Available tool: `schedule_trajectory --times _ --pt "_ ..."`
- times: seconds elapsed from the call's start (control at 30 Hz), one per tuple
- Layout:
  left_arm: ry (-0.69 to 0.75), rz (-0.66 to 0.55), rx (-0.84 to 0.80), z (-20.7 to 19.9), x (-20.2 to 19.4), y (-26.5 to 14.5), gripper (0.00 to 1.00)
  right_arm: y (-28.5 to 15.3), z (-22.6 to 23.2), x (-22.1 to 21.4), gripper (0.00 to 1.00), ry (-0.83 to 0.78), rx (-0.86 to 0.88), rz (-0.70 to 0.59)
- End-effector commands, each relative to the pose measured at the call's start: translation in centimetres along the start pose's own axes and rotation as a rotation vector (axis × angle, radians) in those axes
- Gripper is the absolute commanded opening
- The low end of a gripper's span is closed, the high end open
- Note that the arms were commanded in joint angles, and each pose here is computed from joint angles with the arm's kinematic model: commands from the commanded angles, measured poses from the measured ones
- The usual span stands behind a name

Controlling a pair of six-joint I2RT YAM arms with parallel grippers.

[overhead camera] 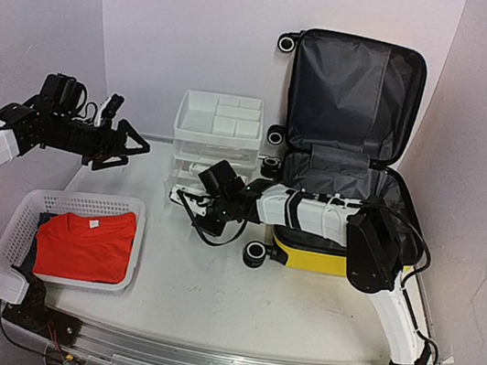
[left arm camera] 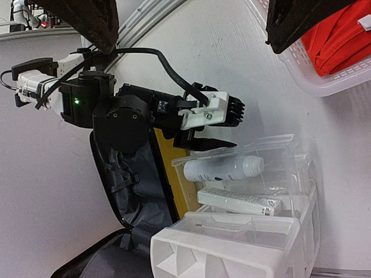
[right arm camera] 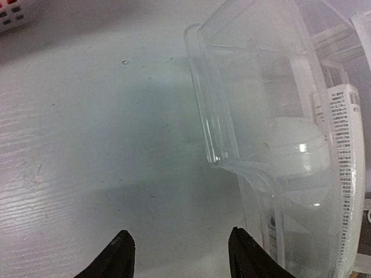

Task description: Open, take out, and arrange the luggage

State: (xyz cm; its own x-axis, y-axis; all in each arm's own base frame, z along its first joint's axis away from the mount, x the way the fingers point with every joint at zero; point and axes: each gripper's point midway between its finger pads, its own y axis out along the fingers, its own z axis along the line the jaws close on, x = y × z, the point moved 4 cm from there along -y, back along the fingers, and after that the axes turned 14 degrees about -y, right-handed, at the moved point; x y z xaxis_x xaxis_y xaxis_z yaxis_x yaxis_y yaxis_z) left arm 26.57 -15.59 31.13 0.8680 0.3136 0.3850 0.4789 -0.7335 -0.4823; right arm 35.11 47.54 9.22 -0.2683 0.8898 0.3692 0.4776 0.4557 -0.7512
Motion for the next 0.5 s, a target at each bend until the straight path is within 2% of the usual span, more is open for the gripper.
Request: schedule_trajectory --times 0.0,0.1,0.2,0.3,0.47 --pt "0.015 -0.035 -0.031 -0.6 -0.1 -0.8 0.88 -1.1 -6.3 1.4 0.58 0.019 -0.233 -0.034" --pt "0.01 -0.04 -0.032 -0.4 -0.5 -1.2 0.88 -1.3 -7.0 1.5 0.59 0.013 -0.256 -0.032" --pt "0.007 -0.05 -0.025 -0.2 -0.8 -1.4 0.88 -1.2 -8.2 1.1 0.66 0.03 -0.286 -0.034" --pt "-0.002 -0.054 -0.017 0.1 -0.8 -1.2 0.88 -1.1 -9.1 0.5 0.66 0.047 -0.303 -0.027" --pt "0.012 -0.137 0.068 0.2 3.3 0.4 0.87 -3.5 -6.6 1.3 0.67 0.063 -0.161 -0.146"
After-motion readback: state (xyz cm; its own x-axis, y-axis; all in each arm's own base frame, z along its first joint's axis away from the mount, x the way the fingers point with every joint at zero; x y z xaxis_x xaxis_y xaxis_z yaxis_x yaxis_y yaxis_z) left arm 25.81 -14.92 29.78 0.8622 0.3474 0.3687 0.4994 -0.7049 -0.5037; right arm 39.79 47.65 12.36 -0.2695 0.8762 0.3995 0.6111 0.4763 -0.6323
